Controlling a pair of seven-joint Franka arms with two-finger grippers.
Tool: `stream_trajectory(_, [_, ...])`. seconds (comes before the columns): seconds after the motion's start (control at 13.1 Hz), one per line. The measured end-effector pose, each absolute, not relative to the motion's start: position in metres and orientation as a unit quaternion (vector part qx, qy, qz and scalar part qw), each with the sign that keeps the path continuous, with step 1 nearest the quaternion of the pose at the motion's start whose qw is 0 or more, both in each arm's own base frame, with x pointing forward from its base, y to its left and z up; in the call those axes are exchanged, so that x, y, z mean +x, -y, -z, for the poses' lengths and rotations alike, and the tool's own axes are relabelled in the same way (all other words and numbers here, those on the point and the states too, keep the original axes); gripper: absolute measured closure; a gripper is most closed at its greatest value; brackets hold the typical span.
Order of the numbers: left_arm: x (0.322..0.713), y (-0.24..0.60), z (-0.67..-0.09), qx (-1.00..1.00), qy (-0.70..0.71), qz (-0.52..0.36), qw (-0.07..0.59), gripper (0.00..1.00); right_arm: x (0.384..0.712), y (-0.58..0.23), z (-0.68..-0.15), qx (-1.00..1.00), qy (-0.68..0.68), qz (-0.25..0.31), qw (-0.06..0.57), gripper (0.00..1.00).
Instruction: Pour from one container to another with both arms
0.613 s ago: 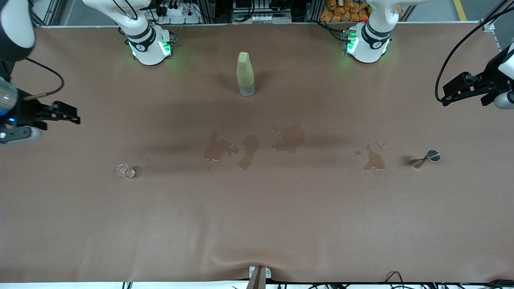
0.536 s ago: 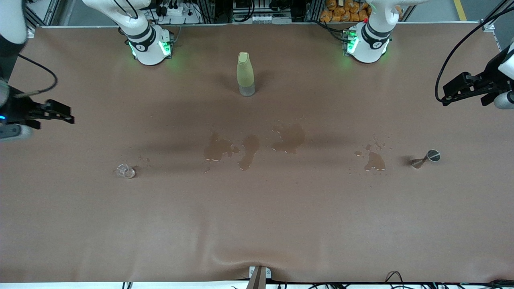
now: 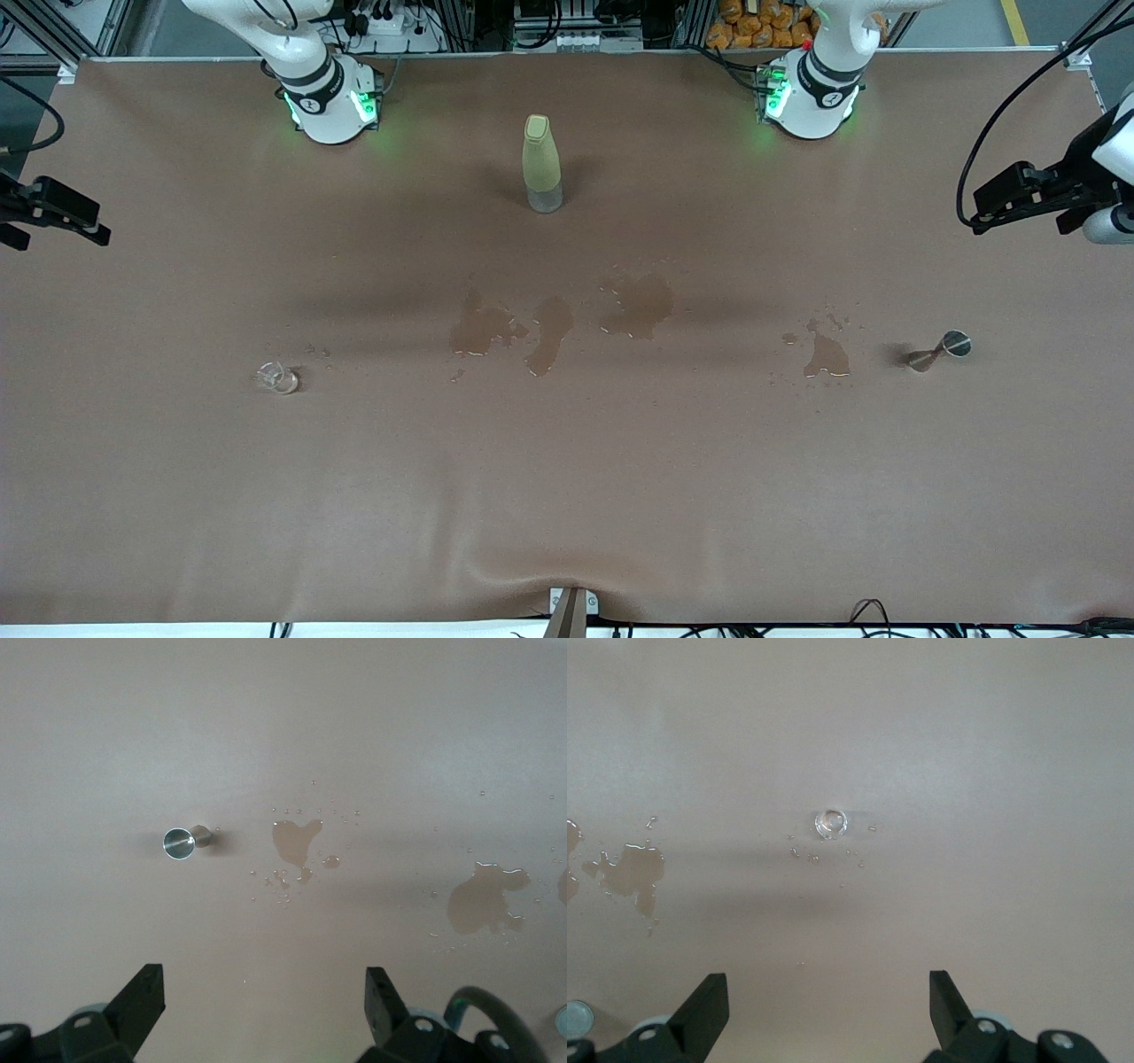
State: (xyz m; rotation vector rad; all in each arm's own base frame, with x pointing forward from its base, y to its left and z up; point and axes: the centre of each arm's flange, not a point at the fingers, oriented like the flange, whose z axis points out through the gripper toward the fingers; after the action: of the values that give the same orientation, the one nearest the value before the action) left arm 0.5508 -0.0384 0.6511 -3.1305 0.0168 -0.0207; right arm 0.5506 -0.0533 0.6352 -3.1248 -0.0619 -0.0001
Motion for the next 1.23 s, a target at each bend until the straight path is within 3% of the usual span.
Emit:
stream_trajectory(0.61, [0.552, 0.025, -0.654, -1.0, -0.014, 0.01, 0.006, 0.0, 0.543, 0.052, -0.635, -0.999, 0.02, -0.027, 0.011, 0.0])
stream_trajectory(1.23, [0.548, -0.119, -0.645, -0.988, -0.151, 0.019, -0.024, 0.0, 0.542, 0.047, -0.634, -0.999, 0.025, -0.027, 0.011, 0.0])
